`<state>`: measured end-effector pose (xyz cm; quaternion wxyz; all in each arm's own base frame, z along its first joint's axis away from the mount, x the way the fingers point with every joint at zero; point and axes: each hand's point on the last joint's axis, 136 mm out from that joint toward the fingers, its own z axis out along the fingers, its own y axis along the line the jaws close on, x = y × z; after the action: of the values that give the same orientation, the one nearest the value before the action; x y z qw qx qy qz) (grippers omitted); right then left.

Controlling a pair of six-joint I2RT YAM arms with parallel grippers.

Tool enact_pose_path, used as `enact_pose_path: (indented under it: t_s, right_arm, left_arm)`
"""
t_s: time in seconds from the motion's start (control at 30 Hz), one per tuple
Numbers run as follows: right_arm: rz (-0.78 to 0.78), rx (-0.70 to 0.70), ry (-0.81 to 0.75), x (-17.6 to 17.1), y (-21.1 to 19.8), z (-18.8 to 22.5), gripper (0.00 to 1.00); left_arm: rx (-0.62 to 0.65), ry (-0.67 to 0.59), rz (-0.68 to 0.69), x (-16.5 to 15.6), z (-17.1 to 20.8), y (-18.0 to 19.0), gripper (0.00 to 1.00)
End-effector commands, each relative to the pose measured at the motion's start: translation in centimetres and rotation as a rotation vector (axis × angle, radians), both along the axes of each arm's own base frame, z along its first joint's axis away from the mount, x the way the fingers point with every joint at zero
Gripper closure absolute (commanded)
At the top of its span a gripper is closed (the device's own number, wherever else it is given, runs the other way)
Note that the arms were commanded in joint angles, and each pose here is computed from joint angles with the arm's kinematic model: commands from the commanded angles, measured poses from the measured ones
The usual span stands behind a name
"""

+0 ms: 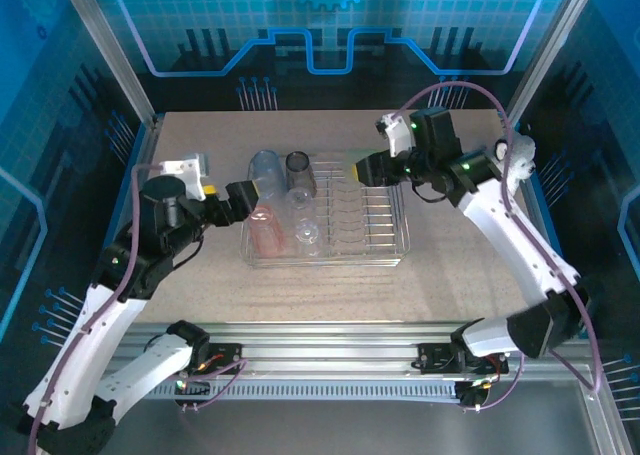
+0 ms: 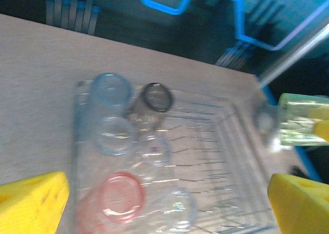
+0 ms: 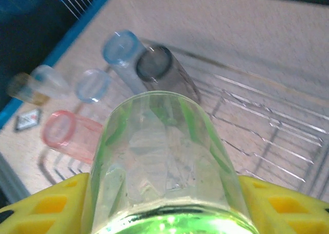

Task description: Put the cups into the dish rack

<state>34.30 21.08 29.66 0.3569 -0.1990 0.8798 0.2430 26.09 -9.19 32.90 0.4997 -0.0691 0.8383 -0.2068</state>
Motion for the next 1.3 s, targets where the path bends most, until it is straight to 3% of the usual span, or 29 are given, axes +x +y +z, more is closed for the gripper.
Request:
enact_pose_path:
  t_s: [0.0, 0.17, 0.43, 0.83, 1.0, 1.27]
  right_arm:
    - [-0.012, -0.155, 0.079, 1.1, -1.6, -3.2, 0.72]
    - [-0.042, -0.337, 0.149, 4.1, -3.1, -7.6, 0.75]
    - [-0.085, -0.518, 0.217, 8.1, -5.2, -12.1, 0.75]
    - [0.029, -0.71, 0.268, 9.7, -5.9, -18.1, 0.75]
    - [0.085, -0.792, 0.258, 10.0, -6.1, -19.8, 0.61]
    - [0.185, -0.848, 0.249, 10.1, -5.3, -22.1, 0.51]
  left_arm:
    - [0.171, 0.137, 0.111, -0.9, -5.0, 3.2, 0.01]
    - [0.129, 0.126, 0.065, -0.8, -6.2, 2.1, 0.01]
    - [0.209, 0.115, 0.068, 0.4, -5.8, 2.4, 0.0]
    - [0.263, 0.137, 0.079, 1.3, -6.8, 2.7, 0.01]
    - [0.269, 0.153, 0.079, 1.6, -7.2, 2.6, 0.01]
    - [0.16, 0.154, 0.159, 1.2, -8.1, 3.0, 0.01]
